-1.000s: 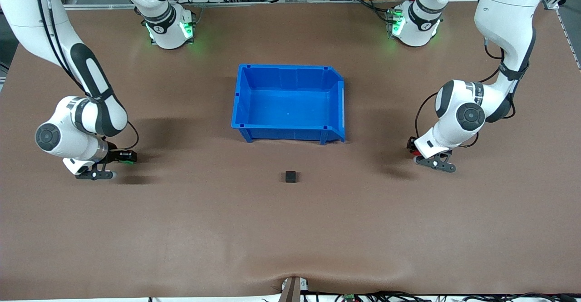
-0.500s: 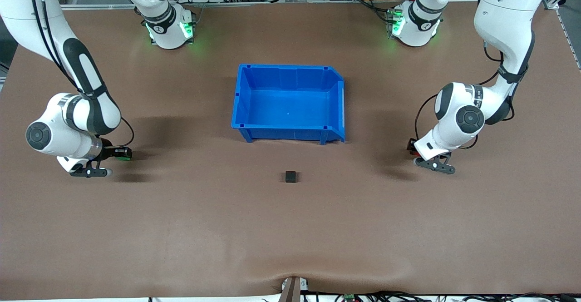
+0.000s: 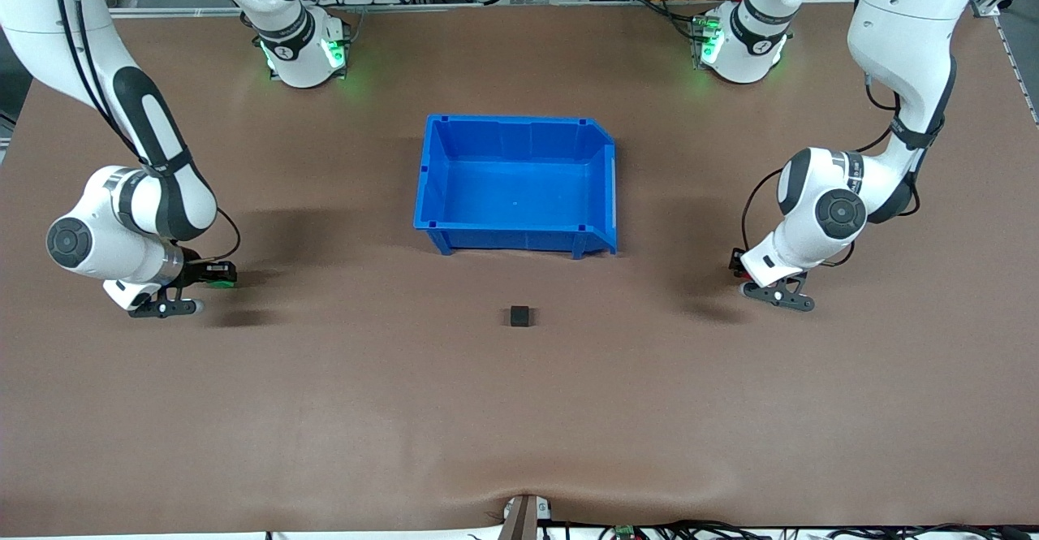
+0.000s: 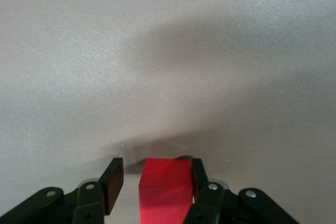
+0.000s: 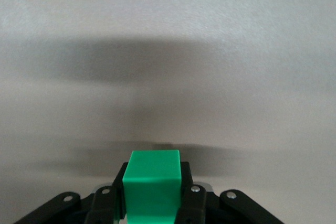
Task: Attach green and red cubes to black cube
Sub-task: 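Lift the red cube with the left gripper while the right gripper lifts green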
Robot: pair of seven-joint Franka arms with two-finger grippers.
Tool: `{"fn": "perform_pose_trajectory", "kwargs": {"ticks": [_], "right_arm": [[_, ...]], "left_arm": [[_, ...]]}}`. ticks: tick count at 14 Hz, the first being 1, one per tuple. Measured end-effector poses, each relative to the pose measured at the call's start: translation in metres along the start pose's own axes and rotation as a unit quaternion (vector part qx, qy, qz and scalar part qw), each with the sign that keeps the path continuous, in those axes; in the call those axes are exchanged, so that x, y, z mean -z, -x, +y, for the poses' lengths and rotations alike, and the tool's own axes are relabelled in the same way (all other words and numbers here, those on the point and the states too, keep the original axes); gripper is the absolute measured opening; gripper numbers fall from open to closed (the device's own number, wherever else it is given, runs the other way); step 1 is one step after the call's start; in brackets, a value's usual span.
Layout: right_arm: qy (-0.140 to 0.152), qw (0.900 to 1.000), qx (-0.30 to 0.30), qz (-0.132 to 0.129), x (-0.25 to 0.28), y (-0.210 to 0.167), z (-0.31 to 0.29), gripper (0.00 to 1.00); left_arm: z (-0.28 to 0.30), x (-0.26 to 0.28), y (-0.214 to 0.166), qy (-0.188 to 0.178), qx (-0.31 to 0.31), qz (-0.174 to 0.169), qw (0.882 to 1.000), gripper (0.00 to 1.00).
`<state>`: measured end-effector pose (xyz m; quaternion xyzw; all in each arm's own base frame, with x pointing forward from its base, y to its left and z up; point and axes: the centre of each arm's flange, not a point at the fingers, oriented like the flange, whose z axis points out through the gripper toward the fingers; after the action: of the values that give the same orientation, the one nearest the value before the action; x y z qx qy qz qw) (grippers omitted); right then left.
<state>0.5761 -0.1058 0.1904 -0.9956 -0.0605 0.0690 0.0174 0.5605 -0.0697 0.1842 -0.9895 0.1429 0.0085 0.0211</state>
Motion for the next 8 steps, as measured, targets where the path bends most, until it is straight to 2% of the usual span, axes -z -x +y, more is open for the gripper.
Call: {"fn": "perform_pose_trajectory", "kwargs": {"ticks": [3, 4, 6, 7, 8], "right_arm": [[0.002, 0.996, 0.087, 0.006, 0.003, 0.0, 0.009, 0.4], [0.003, 0.993, 0.114, 0.009, 0.006, -0.001, 0.012, 0.4], [0.009, 0.985, 0.172, 0.018, 0.015, -0.007, 0.014, 0.4], [0.013, 0.979, 0.203, 0.024, 0.021, -0.011, 0.015, 0.4], [0.018, 0.972, 0.234, 0.031, 0.029, -0.015, 0.016, 0.4]], "left_arm": [[0.0, 0.0, 0.0, 0.0, 0.0, 0.0, 1.0, 0.57], [0.0, 0.0, 0.0, 0.0, 0.0, 0.0, 1.0, 0.52], [0.0, 0.0, 0.0, 0.0, 0.001, 0.0, 1.0, 0.48], [0.0, -0.001, 0.0, 0.0, 0.001, -0.001, 1.0, 0.42], [-0.001, -0.001, 0.0, 0.0, 0.001, -0.001, 1.0, 0.42]]}}
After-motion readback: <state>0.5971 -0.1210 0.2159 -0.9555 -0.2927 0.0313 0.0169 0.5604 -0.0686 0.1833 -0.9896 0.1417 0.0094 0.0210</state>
